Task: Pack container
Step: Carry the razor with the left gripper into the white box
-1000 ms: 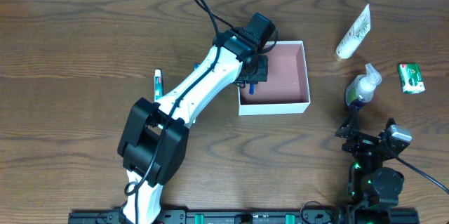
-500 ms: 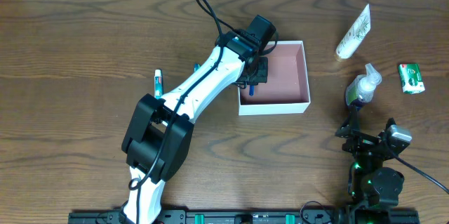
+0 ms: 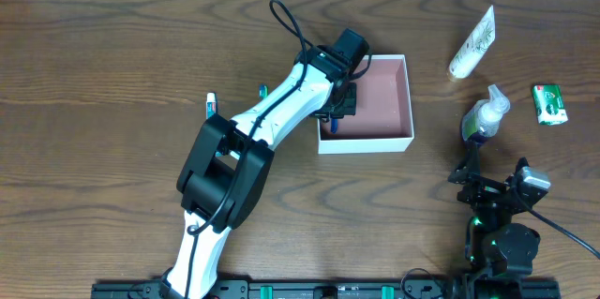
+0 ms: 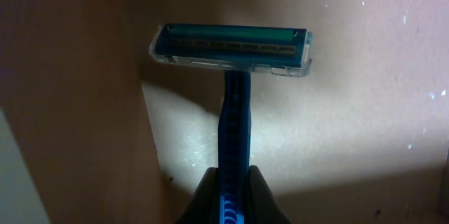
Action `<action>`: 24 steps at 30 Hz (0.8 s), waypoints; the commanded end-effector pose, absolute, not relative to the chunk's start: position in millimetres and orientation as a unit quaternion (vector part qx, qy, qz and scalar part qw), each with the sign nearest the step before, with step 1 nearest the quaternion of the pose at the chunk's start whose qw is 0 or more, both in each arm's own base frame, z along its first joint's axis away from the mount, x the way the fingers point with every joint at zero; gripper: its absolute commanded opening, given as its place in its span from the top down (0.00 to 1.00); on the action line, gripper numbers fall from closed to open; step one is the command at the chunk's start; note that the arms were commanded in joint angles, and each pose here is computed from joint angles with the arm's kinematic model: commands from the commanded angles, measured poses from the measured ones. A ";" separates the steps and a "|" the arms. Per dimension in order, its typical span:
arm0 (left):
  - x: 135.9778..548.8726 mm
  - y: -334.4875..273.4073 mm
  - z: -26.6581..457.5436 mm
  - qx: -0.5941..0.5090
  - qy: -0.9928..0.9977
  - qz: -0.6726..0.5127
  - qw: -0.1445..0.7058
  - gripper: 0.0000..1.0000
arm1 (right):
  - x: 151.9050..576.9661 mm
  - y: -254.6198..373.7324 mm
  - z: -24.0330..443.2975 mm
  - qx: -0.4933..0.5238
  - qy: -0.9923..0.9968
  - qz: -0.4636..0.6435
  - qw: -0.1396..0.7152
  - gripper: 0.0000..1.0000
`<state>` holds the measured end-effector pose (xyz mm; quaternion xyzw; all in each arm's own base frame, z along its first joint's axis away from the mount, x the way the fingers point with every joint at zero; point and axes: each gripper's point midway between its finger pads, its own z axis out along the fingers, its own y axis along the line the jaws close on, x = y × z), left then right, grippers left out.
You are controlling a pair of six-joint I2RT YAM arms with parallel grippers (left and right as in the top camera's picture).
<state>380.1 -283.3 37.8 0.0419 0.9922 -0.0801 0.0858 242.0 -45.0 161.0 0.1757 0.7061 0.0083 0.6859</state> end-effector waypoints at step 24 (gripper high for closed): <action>407.7 -292.5 66.0 0.037 0.985 -0.092 0.141 0.78 | 242.1 -42.2 160.4 0.167 0.708 0.006 0.686 0.01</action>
